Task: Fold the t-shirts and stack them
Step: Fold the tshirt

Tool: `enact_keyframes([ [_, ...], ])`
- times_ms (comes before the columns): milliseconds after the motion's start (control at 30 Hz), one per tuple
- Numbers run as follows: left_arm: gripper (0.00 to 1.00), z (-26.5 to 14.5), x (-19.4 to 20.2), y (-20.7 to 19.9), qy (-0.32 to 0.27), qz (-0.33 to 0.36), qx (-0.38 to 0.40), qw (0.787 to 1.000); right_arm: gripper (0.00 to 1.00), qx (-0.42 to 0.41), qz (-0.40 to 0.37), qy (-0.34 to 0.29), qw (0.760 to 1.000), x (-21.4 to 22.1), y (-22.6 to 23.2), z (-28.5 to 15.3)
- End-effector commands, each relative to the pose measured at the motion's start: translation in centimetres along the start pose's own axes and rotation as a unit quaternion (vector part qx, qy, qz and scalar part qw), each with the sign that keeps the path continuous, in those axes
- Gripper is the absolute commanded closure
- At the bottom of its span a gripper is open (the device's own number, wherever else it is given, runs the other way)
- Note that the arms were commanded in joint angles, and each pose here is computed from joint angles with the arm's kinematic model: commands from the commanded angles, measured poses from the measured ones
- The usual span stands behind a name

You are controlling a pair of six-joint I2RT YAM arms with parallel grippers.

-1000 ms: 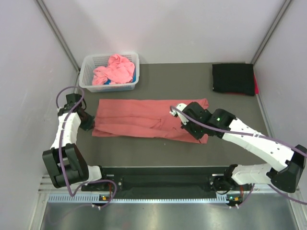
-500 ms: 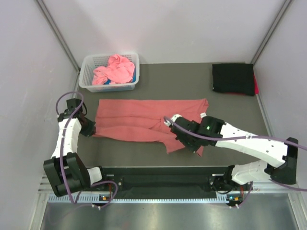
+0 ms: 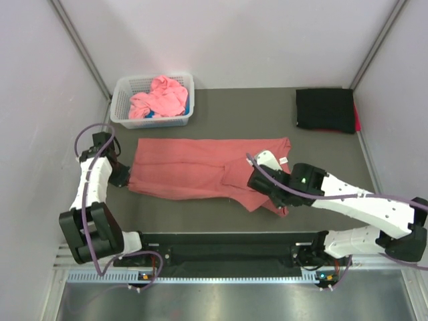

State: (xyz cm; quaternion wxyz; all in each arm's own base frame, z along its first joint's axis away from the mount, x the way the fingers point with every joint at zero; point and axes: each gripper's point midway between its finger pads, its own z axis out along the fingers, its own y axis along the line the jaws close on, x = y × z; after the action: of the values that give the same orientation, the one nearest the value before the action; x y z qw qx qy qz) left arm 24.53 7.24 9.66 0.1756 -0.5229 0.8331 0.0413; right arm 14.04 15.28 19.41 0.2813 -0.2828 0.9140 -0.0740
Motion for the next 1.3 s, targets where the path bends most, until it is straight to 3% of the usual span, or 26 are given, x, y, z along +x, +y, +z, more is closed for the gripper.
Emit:
enact_keyframes([
  [0, 1.0, -0.4, -2.4, -1.7, -0.029, -0.009, 0.016, 0.999, 1.0, 0.039, 0.014, 0.006, 0.999, -1.6, -3.2, 0.9],
  [133, 1.0, 0.7, -1.9, -3.7, -0.001, 0.005, 0.045, 0.999, 1.0, 0.026, 0.003, -0.013, 1.0, -3.7, -2.8, 1.9],
  [400, 1.0, 2.6, -2.0, -7.4, 0.02, 0.055, 0.081, 0.995, 1.0, 0.035, -0.063, 0.039, 0.997, -5.1, -3.6, 6.5],
  [1267, 1.0, 7.0, -3.9, -9.6, 0.014, 0.06, -0.003, 0.998, 1.0, 0.049, -0.098, 0.089, 0.99, -8.4, -8.6, 15.6],
])
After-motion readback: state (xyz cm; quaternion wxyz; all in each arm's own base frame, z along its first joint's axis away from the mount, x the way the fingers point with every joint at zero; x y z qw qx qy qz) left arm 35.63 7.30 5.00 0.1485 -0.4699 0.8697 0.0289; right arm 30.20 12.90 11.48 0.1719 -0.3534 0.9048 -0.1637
